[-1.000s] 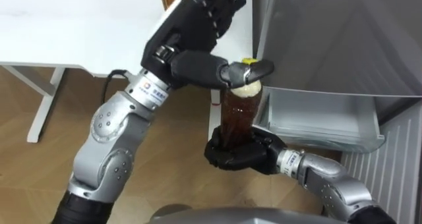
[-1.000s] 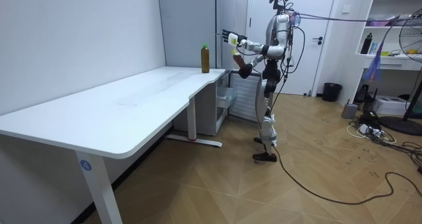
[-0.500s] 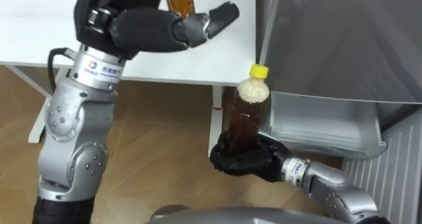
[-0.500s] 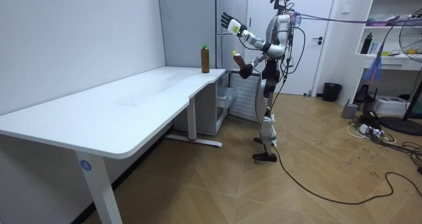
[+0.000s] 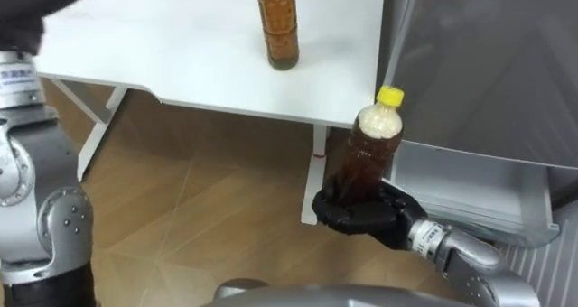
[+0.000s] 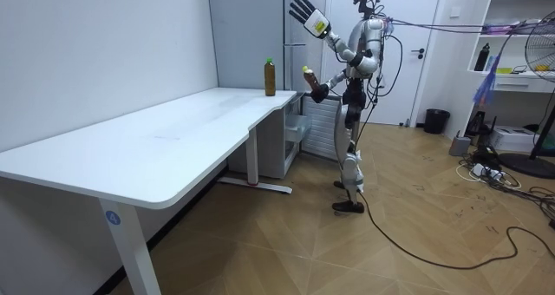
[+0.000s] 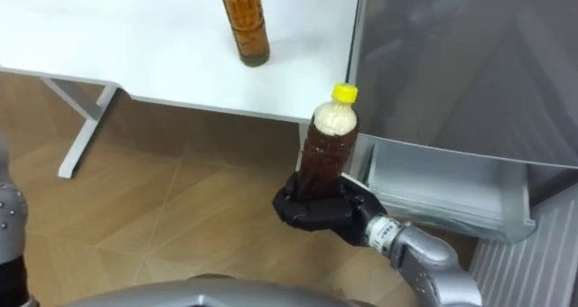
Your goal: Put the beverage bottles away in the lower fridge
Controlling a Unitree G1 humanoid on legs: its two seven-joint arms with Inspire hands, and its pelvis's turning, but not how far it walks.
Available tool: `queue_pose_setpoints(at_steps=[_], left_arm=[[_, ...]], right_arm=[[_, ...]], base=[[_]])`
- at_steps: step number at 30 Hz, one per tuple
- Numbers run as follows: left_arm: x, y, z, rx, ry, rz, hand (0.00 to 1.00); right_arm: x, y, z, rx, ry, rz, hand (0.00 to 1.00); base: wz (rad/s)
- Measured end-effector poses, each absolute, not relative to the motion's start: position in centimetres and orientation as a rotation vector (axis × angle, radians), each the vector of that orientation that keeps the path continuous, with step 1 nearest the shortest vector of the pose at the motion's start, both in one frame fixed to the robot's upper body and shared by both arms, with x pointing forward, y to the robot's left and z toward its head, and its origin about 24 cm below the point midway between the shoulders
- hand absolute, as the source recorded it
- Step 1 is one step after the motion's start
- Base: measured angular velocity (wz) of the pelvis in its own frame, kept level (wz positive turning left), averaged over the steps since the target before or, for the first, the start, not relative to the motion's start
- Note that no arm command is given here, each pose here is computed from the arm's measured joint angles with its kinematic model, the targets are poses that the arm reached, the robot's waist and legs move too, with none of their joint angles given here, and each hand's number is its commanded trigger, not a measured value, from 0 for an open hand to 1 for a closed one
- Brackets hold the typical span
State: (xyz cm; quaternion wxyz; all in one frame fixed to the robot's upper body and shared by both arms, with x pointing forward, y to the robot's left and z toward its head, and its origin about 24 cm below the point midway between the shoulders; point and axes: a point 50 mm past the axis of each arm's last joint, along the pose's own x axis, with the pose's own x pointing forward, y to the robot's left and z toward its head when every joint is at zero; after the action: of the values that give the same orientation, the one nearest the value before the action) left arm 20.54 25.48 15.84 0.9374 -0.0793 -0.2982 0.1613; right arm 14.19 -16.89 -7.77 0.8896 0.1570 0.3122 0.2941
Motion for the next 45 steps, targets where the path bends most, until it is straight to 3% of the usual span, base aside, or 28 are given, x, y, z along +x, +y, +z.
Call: queue_pose_setpoints(at_steps=[4,9,13,18,30,45], left_arm=[[19.8,27.7,12.2,-0.175,-0.442,0.529,0.0],[18.4,30.4,4.5,-0.263,-0.105,0.788,0.0],[15.9,30.1,-2.3,-0.328,0.242,0.906,0.0],[13.2,28.7,-7.2,-0.34,0.518,0.943,0.0],[5.3,25.6,-14.3,-0.256,1.061,0.816,0.0],[1.0,24.5,-16.2,-0.291,1.315,0.645,0.0]], right_arm=[[14.0,-16.7,-7.9,0.333,0.654,0.608,1.0],[13.6,-16.4,-8.3,0.343,0.683,0.577,1.0],[13.2,-15.8,-8.8,0.33,0.74,0.561,1.0],[13.4,-15.3,-8.8,0.318,0.746,0.575,1.0],[13.9,-14.6,-8.9,0.34,0.795,0.579,1.0],[13.5,-15.9,-9.6,0.386,0.844,0.5,1.0]], base=[[0.01],[0.0],[0.03],[-0.02],[-0.01],[0.01]])
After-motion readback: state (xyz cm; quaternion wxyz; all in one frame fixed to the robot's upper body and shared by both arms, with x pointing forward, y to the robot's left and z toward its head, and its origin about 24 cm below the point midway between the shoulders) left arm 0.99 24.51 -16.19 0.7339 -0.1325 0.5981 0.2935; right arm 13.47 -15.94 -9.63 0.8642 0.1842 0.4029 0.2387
